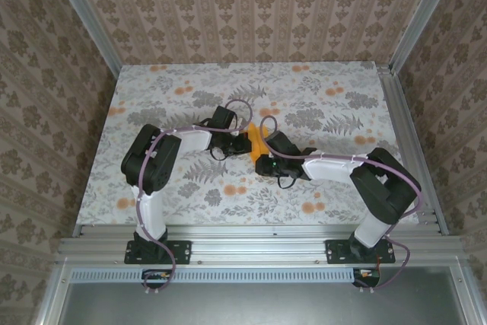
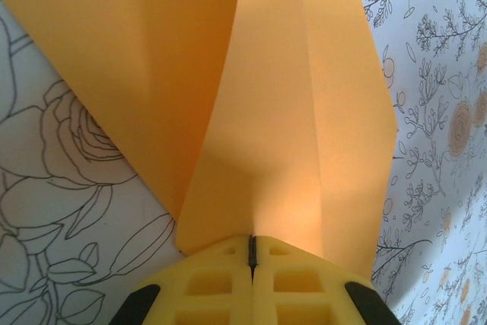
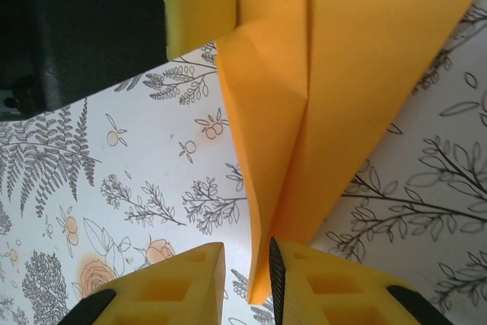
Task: Fold a paper plane with a square sheet of paper (pick it up from the middle)
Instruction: Fourth fold the wing at the center of the table.
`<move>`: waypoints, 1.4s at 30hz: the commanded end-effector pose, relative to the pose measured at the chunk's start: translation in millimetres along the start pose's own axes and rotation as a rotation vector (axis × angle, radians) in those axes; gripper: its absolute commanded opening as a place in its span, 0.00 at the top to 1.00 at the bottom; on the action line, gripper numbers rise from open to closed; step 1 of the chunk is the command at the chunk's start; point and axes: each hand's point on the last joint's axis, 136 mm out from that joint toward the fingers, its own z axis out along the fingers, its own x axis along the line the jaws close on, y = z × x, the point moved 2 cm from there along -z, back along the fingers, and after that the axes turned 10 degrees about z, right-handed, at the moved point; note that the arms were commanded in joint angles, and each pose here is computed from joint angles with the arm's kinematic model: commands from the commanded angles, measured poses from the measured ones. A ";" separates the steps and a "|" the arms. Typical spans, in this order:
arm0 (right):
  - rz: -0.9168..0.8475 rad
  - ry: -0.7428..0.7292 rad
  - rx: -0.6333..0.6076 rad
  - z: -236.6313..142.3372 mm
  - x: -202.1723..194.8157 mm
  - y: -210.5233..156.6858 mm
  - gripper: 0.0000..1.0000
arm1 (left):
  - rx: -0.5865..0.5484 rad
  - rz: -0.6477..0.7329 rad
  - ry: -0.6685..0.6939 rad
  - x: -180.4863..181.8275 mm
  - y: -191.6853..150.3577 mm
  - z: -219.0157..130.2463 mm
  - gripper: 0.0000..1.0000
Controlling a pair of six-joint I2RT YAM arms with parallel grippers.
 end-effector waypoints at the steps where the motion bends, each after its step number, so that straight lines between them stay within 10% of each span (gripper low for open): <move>1: -0.038 -0.040 0.005 7.1 -1.4 0.9 0.75 | 0.075 -0.031 0.070 24.8 -18.8 9.3 0.97; 42: -0.439 -0.381 -0.069 5.0 -22.0 0.0 0.92 | 0.071 -0.010 0.062 23.3 -4.6 -1.1 0.97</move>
